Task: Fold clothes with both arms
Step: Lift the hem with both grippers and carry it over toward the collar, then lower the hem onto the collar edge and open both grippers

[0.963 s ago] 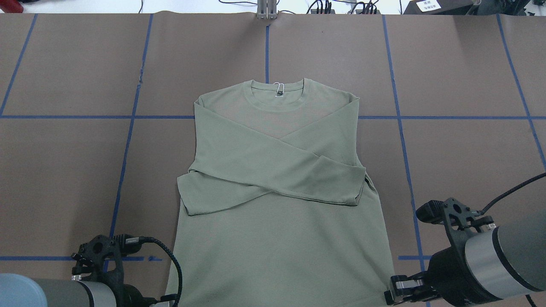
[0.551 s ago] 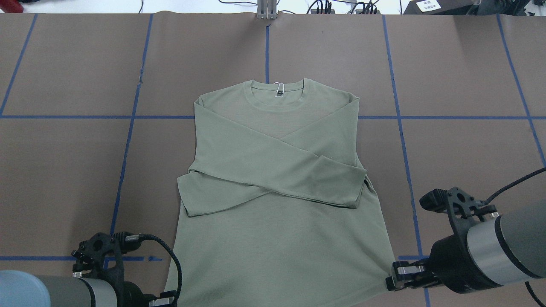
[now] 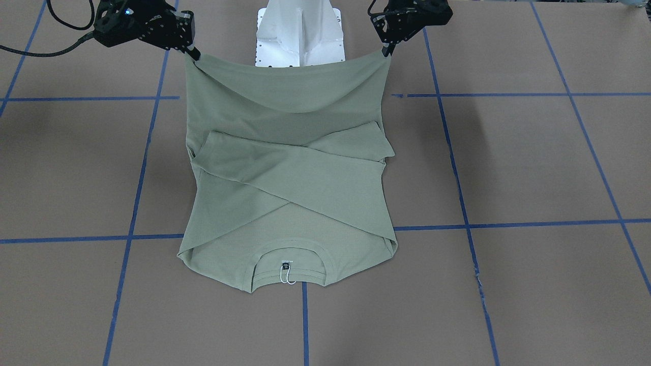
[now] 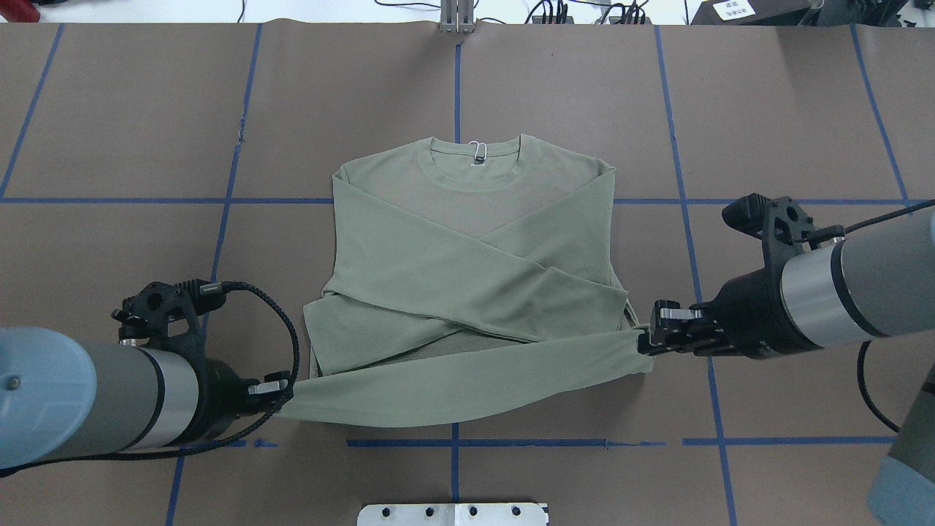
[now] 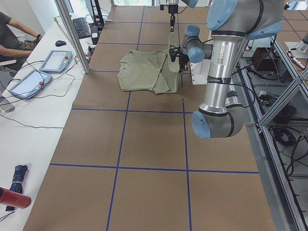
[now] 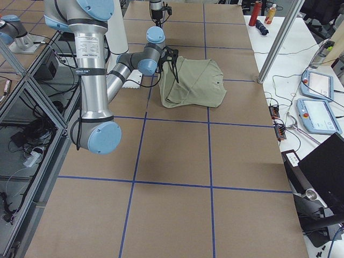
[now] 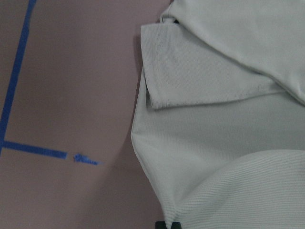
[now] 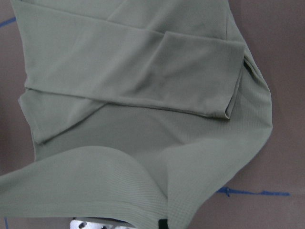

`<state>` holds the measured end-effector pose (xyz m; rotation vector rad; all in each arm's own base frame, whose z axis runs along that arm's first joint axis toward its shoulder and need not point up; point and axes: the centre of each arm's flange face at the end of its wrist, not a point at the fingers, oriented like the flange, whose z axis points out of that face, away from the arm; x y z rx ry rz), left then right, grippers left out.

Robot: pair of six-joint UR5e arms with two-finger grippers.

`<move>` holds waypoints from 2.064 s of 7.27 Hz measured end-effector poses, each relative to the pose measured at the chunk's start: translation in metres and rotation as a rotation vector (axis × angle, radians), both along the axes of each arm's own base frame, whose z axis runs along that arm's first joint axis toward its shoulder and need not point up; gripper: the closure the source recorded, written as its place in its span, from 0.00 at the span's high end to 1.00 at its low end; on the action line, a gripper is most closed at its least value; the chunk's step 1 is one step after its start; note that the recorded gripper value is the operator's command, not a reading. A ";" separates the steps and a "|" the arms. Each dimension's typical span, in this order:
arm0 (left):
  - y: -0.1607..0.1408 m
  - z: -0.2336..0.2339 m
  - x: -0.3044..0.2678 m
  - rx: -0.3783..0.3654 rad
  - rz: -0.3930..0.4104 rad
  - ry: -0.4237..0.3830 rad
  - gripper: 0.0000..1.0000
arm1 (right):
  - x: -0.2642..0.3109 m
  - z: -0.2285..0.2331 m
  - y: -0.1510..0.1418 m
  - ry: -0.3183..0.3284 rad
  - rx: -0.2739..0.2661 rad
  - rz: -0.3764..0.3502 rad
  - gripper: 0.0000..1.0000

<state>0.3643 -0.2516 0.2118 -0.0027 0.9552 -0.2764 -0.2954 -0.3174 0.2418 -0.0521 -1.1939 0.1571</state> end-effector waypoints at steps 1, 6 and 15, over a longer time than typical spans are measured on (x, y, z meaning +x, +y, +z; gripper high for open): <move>-0.021 0.000 -0.004 0.008 -0.034 -0.005 0.00 | -0.005 0.000 -0.029 0.007 -0.001 0.045 0.00; -0.144 0.005 0.008 0.067 -0.169 -0.088 0.00 | -0.039 0.008 -0.186 0.102 -0.037 0.259 0.00; -0.286 0.110 0.077 0.137 -0.238 -0.064 0.00 | -0.088 0.058 -0.289 0.273 -0.129 0.355 0.00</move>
